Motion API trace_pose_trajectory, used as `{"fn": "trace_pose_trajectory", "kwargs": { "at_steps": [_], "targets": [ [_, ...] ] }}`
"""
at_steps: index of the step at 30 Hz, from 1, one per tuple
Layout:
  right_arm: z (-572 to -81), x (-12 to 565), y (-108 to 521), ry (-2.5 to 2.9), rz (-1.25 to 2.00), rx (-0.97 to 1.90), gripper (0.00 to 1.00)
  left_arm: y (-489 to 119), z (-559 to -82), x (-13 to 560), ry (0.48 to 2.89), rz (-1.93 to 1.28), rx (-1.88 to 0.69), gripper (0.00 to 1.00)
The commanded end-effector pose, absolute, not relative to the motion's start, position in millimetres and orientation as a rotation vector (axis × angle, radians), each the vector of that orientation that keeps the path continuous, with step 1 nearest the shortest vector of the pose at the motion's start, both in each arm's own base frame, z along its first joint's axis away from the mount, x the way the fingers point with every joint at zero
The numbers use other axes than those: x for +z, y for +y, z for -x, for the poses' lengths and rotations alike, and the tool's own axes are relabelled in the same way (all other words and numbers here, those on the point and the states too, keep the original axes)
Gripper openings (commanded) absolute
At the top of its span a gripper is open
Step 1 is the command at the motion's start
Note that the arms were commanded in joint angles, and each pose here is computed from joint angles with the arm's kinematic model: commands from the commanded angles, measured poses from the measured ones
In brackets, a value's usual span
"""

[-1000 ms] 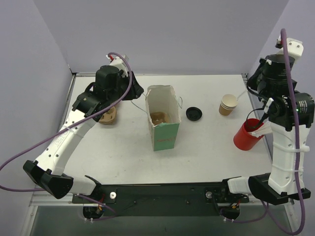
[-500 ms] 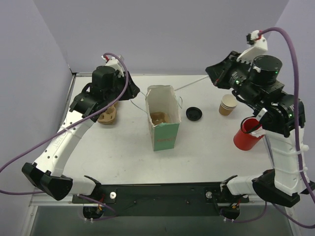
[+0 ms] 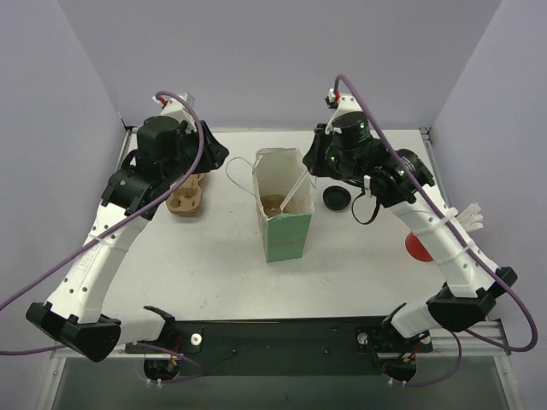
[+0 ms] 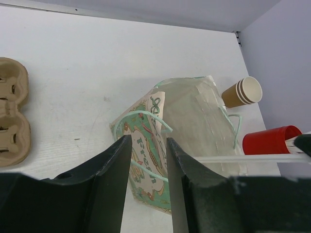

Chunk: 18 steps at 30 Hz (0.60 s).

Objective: Pack the takeout coffee

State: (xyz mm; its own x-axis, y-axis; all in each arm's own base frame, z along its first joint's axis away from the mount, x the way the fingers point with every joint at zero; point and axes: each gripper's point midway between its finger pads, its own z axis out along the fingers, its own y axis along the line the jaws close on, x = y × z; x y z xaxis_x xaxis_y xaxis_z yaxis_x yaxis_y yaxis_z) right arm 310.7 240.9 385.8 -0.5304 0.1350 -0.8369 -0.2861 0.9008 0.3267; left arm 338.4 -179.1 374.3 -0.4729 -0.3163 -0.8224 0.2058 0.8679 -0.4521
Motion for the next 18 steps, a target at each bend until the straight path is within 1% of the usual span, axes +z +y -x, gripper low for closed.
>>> {"fn": "trace_pose_trajectory", "kwargs": {
  "at_steps": [1,3,6,7,9,10,11,13,16,17,18],
  "targets": [
    [-317.5,365.0,251.0,2.078,0.092,0.542,0.04,-169.0,-330.0,380.9,1.944,0.076,-0.600,0.45],
    [-317.1,354.2,257.2,2.103,0.104,0.558,0.07,-166.2,-328.9,377.9,1.947,0.077,-0.589,0.45],
    [-319.1,345.1,263.5,2.123,0.117,0.573,0.23,-161.0,-327.1,371.4,1.958,0.077,-0.570,0.45],
    [-318.7,344.5,265.1,2.126,0.122,0.577,0.42,-159.9,-326.4,366.5,1.971,0.076,-0.562,0.45],
    [-318.5,346.7,266.0,2.121,0.125,0.584,0.63,-157.9,-325.5,364.1,1.975,0.071,-0.554,0.45],
    [-318.0,347.5,265.7,2.119,0.131,0.584,0.75,-157.5,-324.6,363.4,1.977,0.070,-0.552,0.45],
    [-316.8,351.1,263.8,2.110,0.128,0.588,0.82,-156.9,-324.6,359.6,1.985,0.064,-0.546,0.46],
    [-316.4,356.6,258.1,2.095,0.119,0.572,0.86,-155.9,-324.6,355.9,1.999,0.063,-0.538,0.47],
    [-317.7,362.2,234.5,2.077,0.053,0.521,0.89,-154.4,-324.1,352.3,2.012,0.065,-0.531,0.51],
    [-314.7,368.9,223.5,2.057,0.021,0.525,0.89,-153.5,-323.5,351.8,2.015,0.066,-0.526,0.59],
    [-318.2,362.5,208.8,2.065,-0.020,0.496,0.89,-149.2,-322.7,347.9,2.026,0.081,-0.501,0.79]
  ]
}}
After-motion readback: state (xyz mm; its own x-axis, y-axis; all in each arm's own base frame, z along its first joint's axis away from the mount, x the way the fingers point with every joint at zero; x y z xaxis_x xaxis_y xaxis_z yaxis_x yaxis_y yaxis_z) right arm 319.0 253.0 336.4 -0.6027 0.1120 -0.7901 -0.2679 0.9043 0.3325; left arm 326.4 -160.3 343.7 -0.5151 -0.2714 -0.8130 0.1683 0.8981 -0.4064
